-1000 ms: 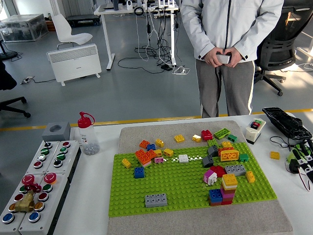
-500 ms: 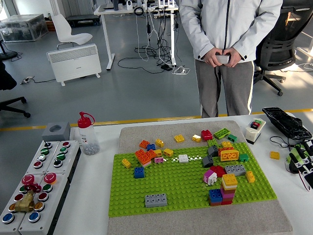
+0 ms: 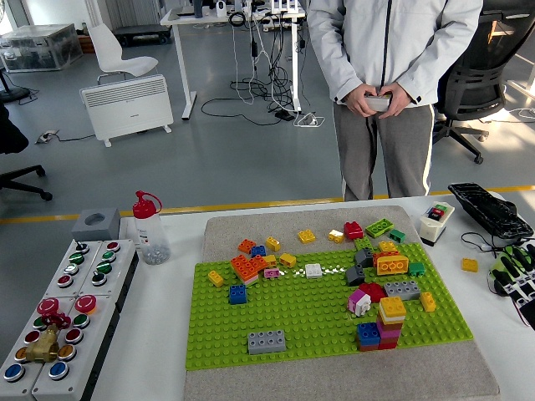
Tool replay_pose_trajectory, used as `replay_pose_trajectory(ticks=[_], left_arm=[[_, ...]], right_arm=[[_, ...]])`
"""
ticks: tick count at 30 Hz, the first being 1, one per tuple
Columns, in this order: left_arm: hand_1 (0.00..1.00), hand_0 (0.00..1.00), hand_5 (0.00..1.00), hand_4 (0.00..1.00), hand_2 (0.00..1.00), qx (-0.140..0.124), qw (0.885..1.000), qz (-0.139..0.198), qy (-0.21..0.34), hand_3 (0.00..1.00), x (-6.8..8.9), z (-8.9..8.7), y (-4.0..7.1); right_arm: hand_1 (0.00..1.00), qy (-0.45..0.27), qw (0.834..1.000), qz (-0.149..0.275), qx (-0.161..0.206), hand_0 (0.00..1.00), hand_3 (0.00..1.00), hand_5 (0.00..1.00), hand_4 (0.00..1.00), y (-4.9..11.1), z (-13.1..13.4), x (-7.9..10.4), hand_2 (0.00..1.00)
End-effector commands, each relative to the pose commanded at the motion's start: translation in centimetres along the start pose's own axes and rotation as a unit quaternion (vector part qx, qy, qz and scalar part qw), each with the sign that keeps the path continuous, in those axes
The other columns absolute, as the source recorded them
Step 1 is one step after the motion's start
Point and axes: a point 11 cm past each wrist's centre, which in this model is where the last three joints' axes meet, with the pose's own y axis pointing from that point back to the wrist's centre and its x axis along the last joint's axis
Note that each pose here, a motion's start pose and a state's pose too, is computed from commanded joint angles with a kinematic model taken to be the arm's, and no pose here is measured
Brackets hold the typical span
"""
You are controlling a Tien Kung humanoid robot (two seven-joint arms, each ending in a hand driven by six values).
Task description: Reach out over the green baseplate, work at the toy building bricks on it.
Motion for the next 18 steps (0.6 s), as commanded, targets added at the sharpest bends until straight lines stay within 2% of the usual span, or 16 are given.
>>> replay_pose_trajectory(ticks=[8, 9, 18], left_arm=[[0.698, 0.68, 0.998, 0.353, 0.677, 0.002, 1.0, 0.0, -0.004, 0.613, 0.0, -0.1, 0.0], [0.698, 0.68, 0.998, 0.353, 0.677, 0.002, 1.0, 0.0, -0.005, 0.613, 0.0, -0.1, 0.0], [0.698, 0.679, 0.998, 0.353, 0.677, 0.003, 1.0, 0.001, -0.008, 0.613, 0.1, -0.2, 0.0]], right_arm=[[0.81, -0.002, 1.0, 0.012, 0.003, 0.869, 0.772, 0.602, 0.621, 0.3, 0.2, 0.8, 0.805], [0.757, -0.002, 1.0, 0.013, 0.004, 0.795, 0.759, 0.6, 0.626, 0.3, 0.2, 0.9, 0.745], [0.74, 0.006, 1.0, 0.025, 0.011, 0.771, 0.742, 0.632, 0.614, 0.6, 0.4, 1.4, 0.732]])
